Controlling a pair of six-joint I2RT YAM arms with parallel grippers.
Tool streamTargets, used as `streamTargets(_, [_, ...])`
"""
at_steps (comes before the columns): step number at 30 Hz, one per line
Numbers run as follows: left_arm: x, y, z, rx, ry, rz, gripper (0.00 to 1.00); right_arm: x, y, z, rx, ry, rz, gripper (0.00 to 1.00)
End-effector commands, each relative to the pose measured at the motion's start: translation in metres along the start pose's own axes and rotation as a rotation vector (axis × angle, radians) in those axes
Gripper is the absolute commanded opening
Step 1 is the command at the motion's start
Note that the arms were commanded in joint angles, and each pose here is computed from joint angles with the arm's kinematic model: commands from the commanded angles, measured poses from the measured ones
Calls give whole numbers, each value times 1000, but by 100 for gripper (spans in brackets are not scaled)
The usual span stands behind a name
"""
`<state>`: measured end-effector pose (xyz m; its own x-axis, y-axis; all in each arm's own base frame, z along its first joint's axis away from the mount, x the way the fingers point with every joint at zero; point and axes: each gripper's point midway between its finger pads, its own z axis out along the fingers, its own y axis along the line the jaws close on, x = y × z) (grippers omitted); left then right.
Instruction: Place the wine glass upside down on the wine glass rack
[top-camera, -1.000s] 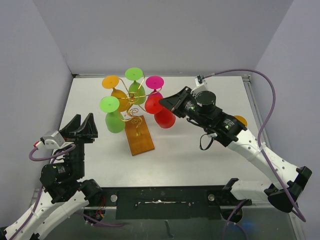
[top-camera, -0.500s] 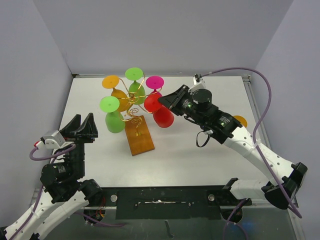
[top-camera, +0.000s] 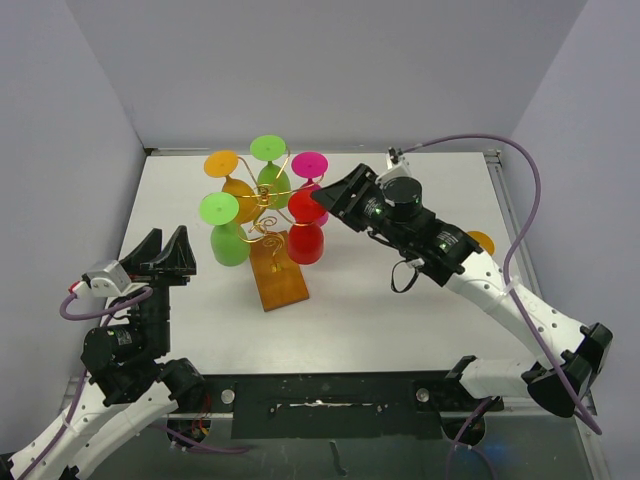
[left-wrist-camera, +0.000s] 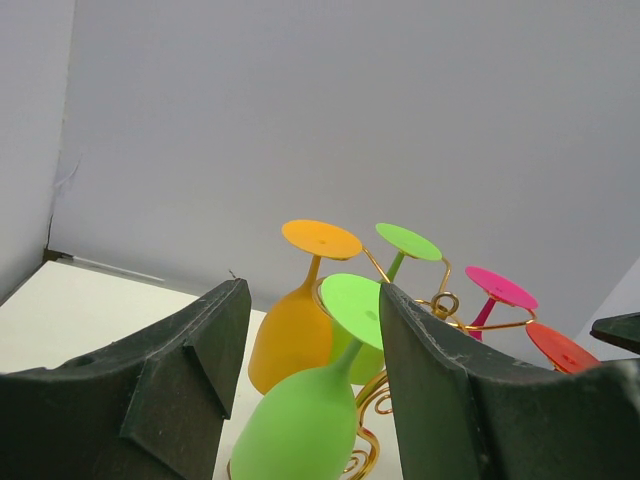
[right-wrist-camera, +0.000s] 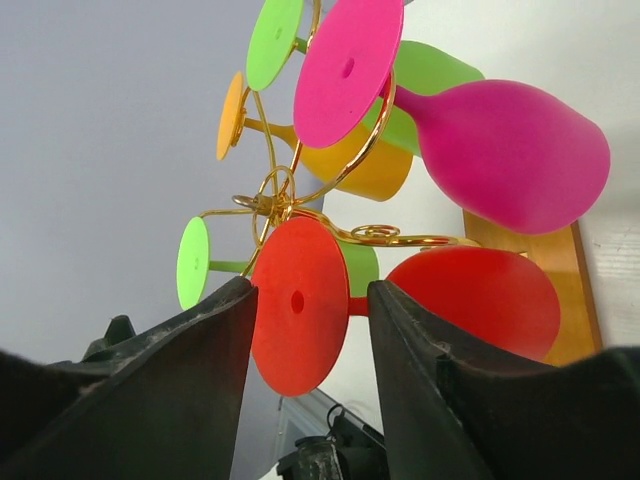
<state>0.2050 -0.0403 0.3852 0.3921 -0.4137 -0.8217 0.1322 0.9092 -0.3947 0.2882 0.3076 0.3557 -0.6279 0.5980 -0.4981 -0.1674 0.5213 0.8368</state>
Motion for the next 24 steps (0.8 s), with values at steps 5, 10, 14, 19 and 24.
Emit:
streamTargets(5, [-15, -7, 3, 18, -32, -49, 53, -35, 11, -27, -50, -134, -92, 66])
streamTargets(10, [-26, -19, 3, 72, -10, -77, 54, -64, -30, -55, 113, -286, -231, 73])
streamTargets(14, [-36, -22, 2, 92, 43, -40, 54, -87, -67, -88, 279, -394, -333, 76])
streamTargets(19, [-41, -25, -2, 128, 104, 19, 54, -109, -114, -123, 480, -469, -408, 78])
streamTargets(24, [-40, -32, -9, 201, 145, 63, 58, -118, -154, -143, 639, -458, -478, 78])
